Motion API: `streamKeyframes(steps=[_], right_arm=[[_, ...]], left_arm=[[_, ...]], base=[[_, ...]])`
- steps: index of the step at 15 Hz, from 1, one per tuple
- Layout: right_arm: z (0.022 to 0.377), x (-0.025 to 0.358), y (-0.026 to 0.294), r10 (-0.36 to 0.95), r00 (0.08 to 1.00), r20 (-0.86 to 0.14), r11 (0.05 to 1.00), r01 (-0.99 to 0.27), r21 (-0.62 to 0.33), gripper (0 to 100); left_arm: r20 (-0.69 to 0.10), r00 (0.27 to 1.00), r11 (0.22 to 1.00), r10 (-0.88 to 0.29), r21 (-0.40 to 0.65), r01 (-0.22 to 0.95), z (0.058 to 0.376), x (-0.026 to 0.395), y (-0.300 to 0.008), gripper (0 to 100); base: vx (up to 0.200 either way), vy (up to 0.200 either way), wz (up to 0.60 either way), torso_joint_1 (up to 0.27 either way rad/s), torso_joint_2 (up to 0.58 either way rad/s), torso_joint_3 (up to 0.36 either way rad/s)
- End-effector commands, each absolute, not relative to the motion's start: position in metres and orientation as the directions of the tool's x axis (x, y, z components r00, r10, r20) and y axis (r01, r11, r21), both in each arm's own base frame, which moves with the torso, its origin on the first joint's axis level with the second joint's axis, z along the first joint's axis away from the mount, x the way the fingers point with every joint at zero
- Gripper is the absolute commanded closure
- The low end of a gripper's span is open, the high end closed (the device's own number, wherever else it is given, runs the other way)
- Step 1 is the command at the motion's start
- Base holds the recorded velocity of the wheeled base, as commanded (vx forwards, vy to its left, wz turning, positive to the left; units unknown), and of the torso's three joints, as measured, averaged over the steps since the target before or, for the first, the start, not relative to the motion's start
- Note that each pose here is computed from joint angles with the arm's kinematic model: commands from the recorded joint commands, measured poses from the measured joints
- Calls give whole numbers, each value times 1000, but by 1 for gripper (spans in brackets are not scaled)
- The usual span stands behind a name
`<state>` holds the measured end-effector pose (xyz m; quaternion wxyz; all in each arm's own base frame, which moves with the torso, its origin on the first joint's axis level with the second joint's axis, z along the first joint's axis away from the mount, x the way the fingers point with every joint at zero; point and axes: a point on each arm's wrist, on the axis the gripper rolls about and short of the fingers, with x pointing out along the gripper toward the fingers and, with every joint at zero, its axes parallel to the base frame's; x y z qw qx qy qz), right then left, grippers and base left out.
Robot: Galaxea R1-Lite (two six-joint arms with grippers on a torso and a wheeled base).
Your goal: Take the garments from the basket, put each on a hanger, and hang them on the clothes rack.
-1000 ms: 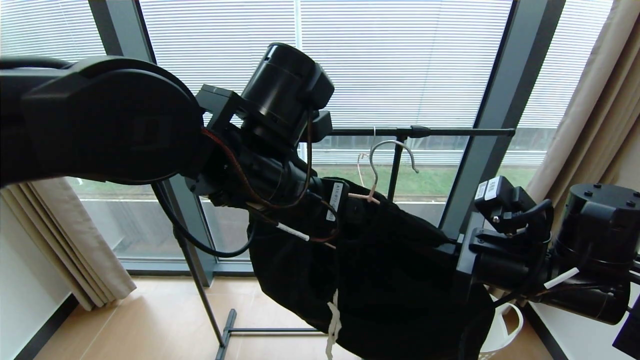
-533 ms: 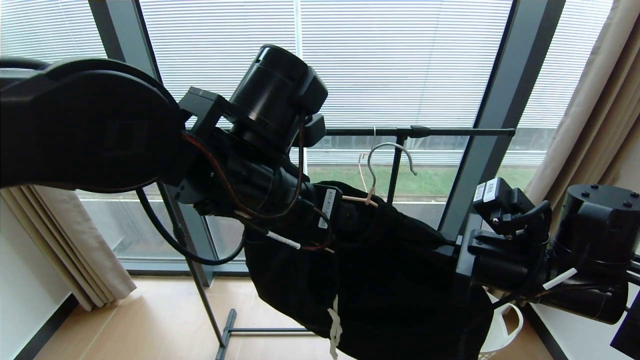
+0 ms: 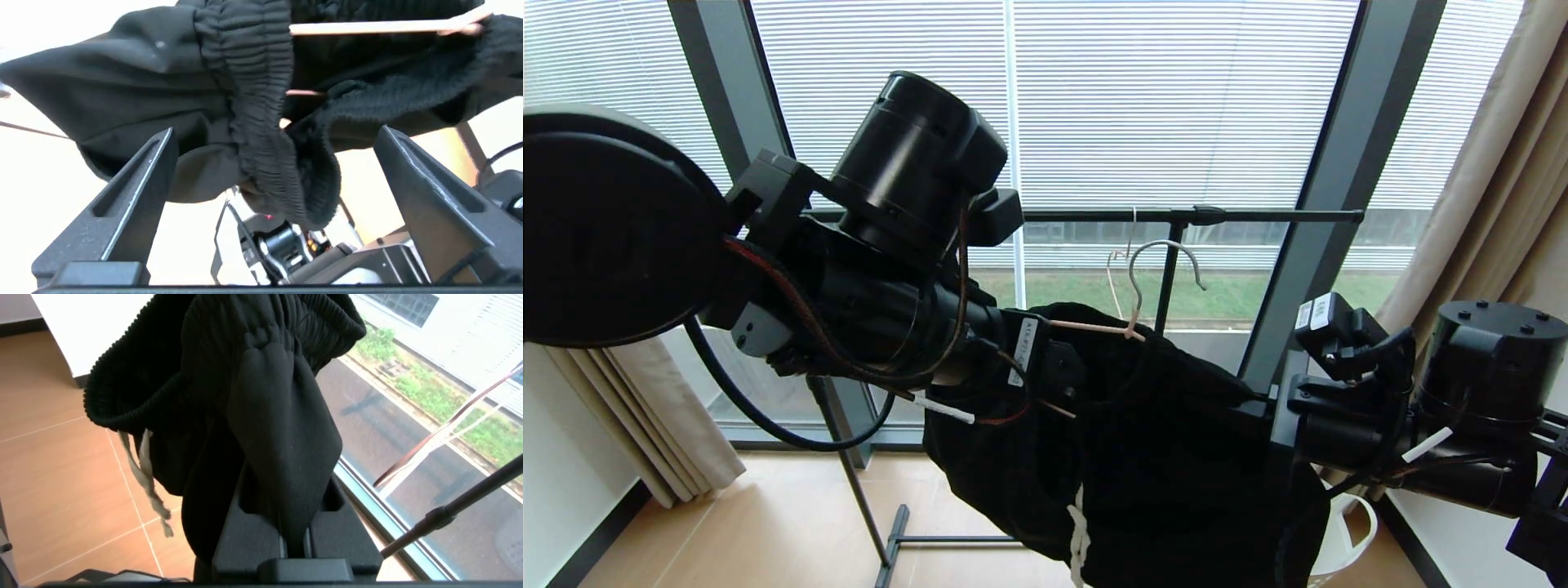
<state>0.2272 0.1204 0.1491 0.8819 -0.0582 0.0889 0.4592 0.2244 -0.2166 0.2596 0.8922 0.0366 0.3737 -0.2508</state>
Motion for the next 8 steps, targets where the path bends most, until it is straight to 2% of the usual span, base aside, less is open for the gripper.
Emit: streamKeyframes(steps=[1,4,6,8], right_arm=[[145,232,117,796,563,-222,576,-817,-10,100],[144,233,113,807,548,-219,562,-827,0,100],[144,233,112,812,540,-220,554,-832,3,100],[143,234,109,824,523,-217,538,-843,11,100]], left_arm=[[-666,607,868,-434,-130,479,258,217,-203,0],[-645,611,851,-459,-121,511,257,215,-188,0],[-608,600,815,-520,-145,561,267,210,-175,0],[-597,597,793,-535,-112,599,270,209,-161,0]], base=[[0,0,0,0,0,0],[0,0,0,0,0,0],[0,0,0,0,0,0],[0,0,0,0,0,0]])
